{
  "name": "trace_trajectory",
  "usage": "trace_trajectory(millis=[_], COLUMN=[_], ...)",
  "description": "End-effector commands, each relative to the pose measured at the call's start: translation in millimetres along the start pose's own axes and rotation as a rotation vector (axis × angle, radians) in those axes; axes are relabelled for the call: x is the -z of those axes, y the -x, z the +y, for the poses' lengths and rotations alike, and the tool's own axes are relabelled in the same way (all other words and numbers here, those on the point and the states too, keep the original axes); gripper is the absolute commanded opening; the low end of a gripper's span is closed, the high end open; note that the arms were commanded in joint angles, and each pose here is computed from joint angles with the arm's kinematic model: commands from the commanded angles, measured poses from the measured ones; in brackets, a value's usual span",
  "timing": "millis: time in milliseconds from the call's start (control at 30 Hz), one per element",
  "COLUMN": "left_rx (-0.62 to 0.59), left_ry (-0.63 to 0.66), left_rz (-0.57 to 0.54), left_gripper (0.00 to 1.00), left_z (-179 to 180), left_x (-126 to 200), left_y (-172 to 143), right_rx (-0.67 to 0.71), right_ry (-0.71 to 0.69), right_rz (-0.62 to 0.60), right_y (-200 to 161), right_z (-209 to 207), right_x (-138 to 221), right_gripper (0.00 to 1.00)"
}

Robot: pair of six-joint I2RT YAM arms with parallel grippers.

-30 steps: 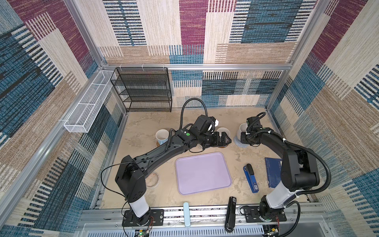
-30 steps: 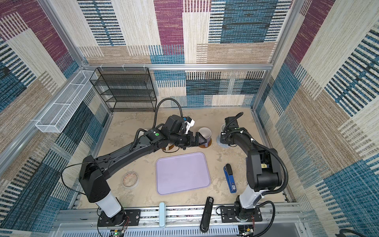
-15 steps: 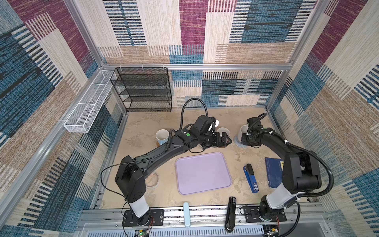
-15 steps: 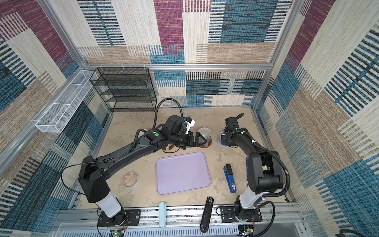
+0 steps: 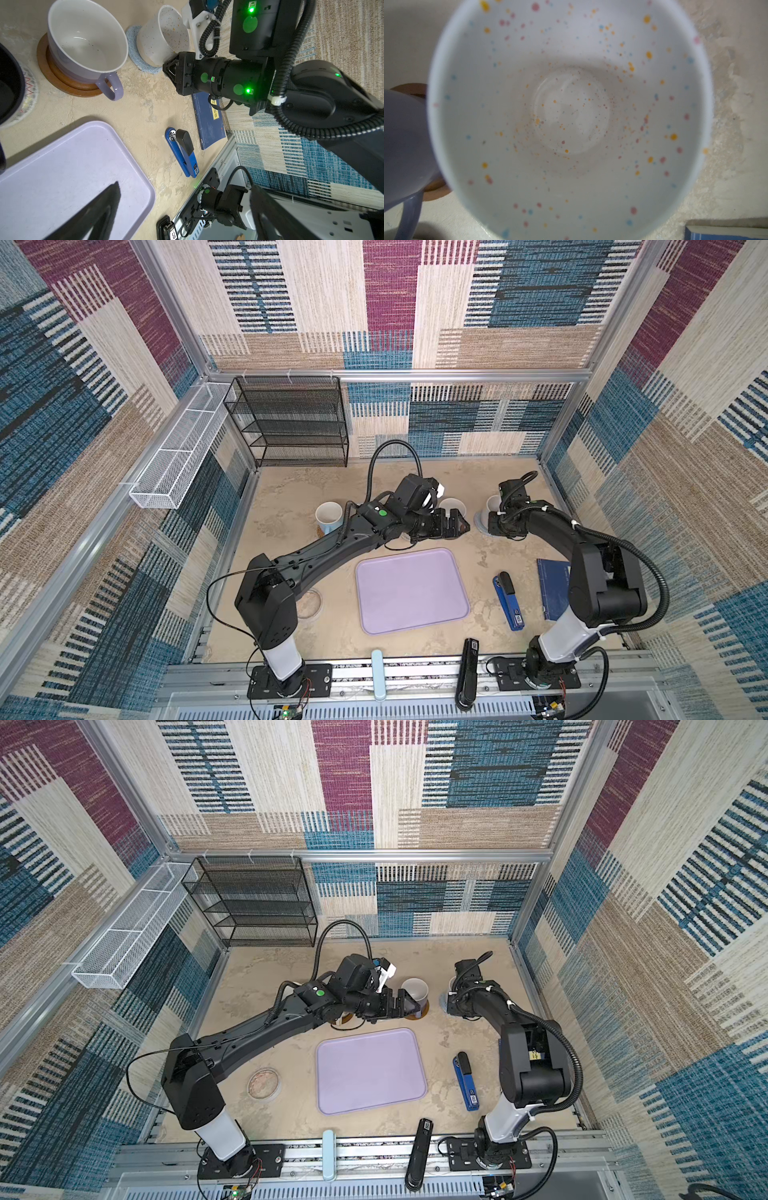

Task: Place cups on coasters
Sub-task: Place the cup on the coaster.

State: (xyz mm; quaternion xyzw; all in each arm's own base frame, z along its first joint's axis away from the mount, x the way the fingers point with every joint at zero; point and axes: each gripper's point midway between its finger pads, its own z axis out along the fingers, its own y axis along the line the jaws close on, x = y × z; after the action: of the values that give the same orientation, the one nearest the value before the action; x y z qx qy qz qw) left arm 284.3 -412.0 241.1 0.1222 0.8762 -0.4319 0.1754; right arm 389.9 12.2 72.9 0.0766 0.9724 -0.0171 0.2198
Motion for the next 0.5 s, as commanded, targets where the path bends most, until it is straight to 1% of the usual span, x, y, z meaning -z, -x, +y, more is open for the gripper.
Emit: trace_trajectory(millis=[0,167,333,467], left_rx=[-0.003,0.0,-0.001,-0.003], left_ry=[-0.009,-0.009,-0.008,-0.004], left_rz=[-0.015,-0.017,-0.02,-0.027], left_gripper=[1.0,1.0,1.0,1.0], left_z=[-1.1,-0.1,0.0,-0.6], left_x=[-1.1,-0.8,0.2,2.8], left_y=[3.2,2.4,2.8,3.5], right_rx=[0.002,0.002,-0.006,-0.015], right_ry=[0.024,0.013,0.007,0.001], right_rz=[-0.002,0.0,-0.016,-0.026], right_y=[3.6,2.9,7.3,10.4], right_z=[5.4,3.2,2.3,1.2], right_x=[-3.2,-4.2,0.3,3.0], right_gripper=[0.05,0.18,0.28,0.41])
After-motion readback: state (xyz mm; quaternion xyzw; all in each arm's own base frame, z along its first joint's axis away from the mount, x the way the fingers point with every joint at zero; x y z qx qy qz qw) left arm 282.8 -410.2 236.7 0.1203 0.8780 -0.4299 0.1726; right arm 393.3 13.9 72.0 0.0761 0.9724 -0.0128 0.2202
